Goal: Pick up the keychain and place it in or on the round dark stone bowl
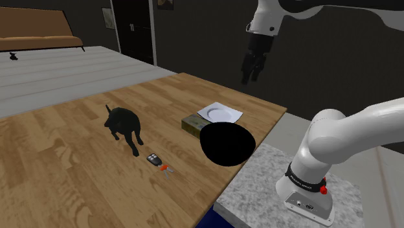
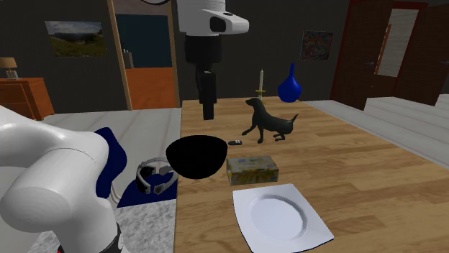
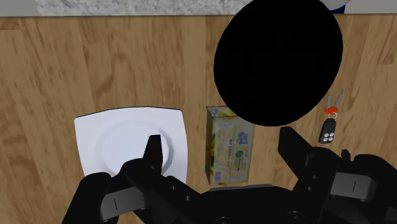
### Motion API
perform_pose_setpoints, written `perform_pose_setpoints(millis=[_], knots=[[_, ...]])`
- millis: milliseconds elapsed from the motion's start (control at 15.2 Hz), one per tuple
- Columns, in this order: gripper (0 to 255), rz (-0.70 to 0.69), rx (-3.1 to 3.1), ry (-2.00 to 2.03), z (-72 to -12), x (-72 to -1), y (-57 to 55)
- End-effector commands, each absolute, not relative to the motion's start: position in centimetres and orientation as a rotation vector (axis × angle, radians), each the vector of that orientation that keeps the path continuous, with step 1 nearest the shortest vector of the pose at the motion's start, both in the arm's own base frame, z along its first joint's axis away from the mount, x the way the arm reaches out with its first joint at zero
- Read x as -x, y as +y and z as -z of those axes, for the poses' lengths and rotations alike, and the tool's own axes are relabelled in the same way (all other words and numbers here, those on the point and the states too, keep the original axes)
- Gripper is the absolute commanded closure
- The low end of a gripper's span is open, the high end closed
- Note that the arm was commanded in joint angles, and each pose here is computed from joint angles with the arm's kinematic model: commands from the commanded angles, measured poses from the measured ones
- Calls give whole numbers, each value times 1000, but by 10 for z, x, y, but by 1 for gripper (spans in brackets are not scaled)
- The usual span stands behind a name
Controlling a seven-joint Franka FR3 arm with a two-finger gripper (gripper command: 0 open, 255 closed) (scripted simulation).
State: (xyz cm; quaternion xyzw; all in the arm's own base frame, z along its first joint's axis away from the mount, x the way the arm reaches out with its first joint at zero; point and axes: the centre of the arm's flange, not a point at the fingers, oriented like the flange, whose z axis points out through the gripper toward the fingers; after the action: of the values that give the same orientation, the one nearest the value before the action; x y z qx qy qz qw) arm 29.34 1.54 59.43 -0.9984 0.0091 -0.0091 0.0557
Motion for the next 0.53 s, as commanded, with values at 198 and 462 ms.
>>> perform_pose_setpoints(millis=[198, 462], knots=[[0, 32, 3039, 27, -575, -306, 49], [0, 39, 3052, 27, -550, -323, 93]])
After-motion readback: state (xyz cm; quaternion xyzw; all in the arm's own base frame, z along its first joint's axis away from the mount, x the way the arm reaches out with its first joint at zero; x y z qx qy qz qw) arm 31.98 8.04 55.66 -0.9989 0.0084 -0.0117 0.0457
